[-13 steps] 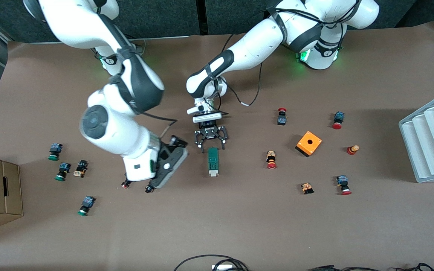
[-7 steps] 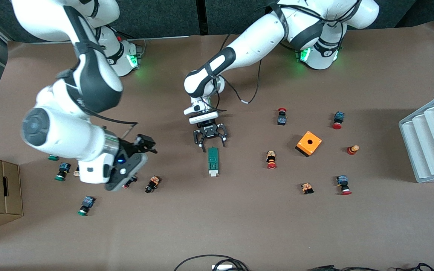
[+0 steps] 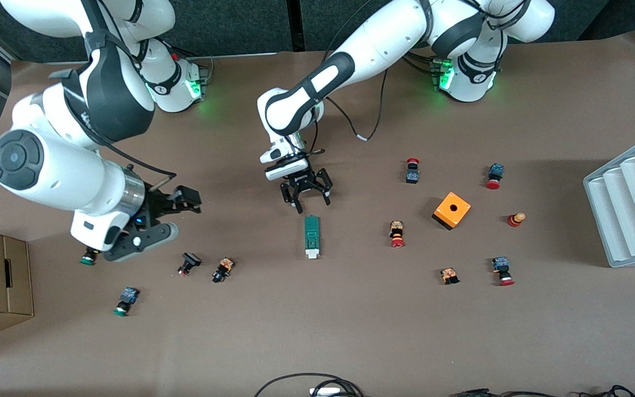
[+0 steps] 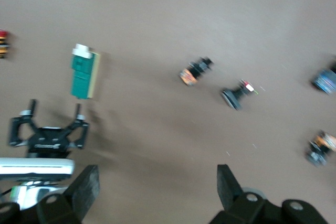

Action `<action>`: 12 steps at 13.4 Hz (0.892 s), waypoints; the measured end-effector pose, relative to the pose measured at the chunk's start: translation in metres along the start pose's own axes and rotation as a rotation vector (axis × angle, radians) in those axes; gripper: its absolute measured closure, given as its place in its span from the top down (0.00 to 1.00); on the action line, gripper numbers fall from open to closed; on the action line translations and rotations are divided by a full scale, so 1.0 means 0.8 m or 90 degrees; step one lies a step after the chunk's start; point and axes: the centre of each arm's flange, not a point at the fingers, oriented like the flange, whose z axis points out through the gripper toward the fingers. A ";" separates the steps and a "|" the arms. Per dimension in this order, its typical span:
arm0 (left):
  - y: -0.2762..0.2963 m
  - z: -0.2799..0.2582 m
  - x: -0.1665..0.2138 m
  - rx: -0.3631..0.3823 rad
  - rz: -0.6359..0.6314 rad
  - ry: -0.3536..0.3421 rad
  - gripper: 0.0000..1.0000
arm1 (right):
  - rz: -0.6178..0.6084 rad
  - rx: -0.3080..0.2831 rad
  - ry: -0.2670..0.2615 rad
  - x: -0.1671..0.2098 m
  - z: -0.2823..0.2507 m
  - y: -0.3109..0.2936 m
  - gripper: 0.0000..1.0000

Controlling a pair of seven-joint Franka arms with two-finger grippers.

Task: Close load switch with both arms

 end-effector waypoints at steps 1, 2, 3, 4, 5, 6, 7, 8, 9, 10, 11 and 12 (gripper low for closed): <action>-0.005 -0.007 0.010 -0.001 0.026 -0.014 1.00 | 0.021 -0.017 -0.004 -0.006 -0.005 0.014 1.00; -0.010 -0.012 0.019 -0.002 0.050 -0.028 1.00 | 0.043 -0.024 -0.006 -0.012 -0.007 0.036 1.00; -0.016 -0.015 0.029 -0.002 0.075 -0.043 1.00 | 0.068 -0.023 -0.009 -0.019 -0.009 0.068 1.00; -0.024 -0.016 0.040 -0.003 0.101 -0.062 1.00 | 0.092 -0.019 -0.010 -0.027 -0.011 0.102 1.00; -0.033 -0.016 0.054 -0.006 0.131 -0.086 1.00 | 0.106 -0.016 -0.011 -0.035 -0.013 0.134 1.00; -0.045 -0.017 0.070 -0.013 0.165 -0.115 1.00 | 0.113 -0.013 -0.011 -0.043 -0.016 0.158 1.00; -0.059 -0.019 0.088 -0.025 0.201 -0.145 1.00 | 0.116 -0.012 -0.011 -0.049 -0.018 0.172 1.00; -0.074 -0.021 0.108 -0.041 0.235 -0.173 1.00 | 0.118 -0.014 -0.013 -0.054 -0.019 0.175 1.00; -0.090 -0.023 0.127 -0.058 0.266 -0.197 1.00 | 0.117 -0.022 -0.016 -0.058 -0.019 0.173 1.00; -0.104 -0.023 0.144 -0.075 0.293 -0.215 1.00 | 0.117 -0.029 -0.018 -0.063 -0.020 0.169 1.00; -0.118 -0.022 0.159 -0.091 0.316 -0.231 1.00 | 0.114 -0.031 -0.017 -0.069 -0.022 0.163 1.00; -0.129 -0.018 0.169 -0.107 0.334 -0.251 1.00 | 0.110 -0.032 -0.015 -0.078 -0.025 0.154 1.00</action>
